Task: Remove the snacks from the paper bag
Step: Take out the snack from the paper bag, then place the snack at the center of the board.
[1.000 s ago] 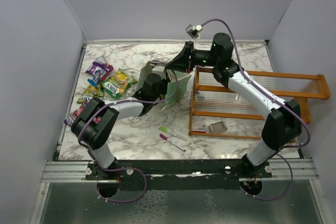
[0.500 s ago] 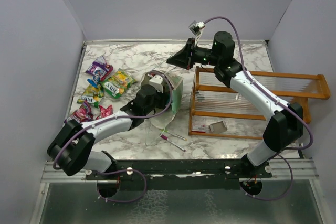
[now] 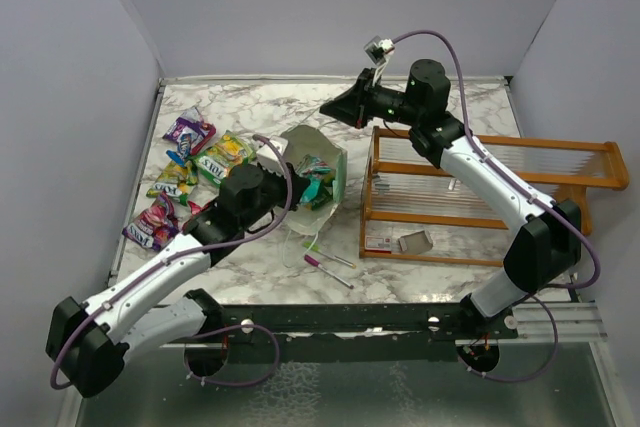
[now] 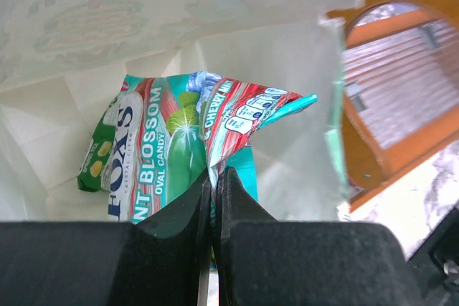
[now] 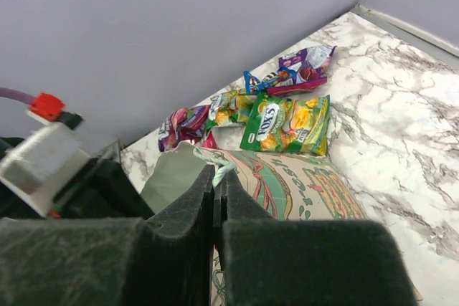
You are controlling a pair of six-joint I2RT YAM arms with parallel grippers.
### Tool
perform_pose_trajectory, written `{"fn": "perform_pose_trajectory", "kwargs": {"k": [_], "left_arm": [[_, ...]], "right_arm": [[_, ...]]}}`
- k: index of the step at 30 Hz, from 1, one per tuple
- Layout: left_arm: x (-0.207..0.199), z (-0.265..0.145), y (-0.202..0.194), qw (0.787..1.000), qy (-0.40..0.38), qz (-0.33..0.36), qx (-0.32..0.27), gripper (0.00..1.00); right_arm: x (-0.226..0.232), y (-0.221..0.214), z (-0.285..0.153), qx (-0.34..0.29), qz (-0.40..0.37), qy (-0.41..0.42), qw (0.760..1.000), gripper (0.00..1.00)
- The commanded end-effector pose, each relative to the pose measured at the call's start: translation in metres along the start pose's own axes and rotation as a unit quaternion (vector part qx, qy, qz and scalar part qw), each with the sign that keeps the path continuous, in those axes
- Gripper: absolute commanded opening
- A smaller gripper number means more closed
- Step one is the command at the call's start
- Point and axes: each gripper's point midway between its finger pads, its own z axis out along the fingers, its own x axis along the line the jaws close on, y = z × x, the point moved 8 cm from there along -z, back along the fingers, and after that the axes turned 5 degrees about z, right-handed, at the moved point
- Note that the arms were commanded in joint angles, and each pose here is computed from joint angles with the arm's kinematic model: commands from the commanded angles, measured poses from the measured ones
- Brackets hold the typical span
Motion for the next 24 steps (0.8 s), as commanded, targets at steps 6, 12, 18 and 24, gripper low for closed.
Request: {"fn": "perform_pose_trajectory", "kwargs": {"k": [6, 12, 18, 24], "left_arm": [[-0.035, -0.077, 0.117, 0.983, -0.105, 0.069, -0.137, 0.0], [-0.031, -0.131, 0.187, 0.957, -0.044, 0.135, -0.255, 0.0], [0.009, -0.138, 0.215, 0.933, 0.179, 0.147, -0.277, 0.0], [0.05, -0.1, 0.204, 0.874, 0.389, 0.202, -0.208, 0.0]], "right_arm": [[-0.003, 0.019, -0.003, -0.037, -0.025, -0.041, 0.998, 0.02], [-0.001, 0.028, -0.004, -0.049, -0.038, -0.045, 0.997, 0.01], [0.0, 0.028, -0.007, -0.051, -0.04, -0.049, 0.997, 0.01], [0.001, 0.026, -0.01, -0.049, -0.041, -0.055, 0.996, 0.01]]}}
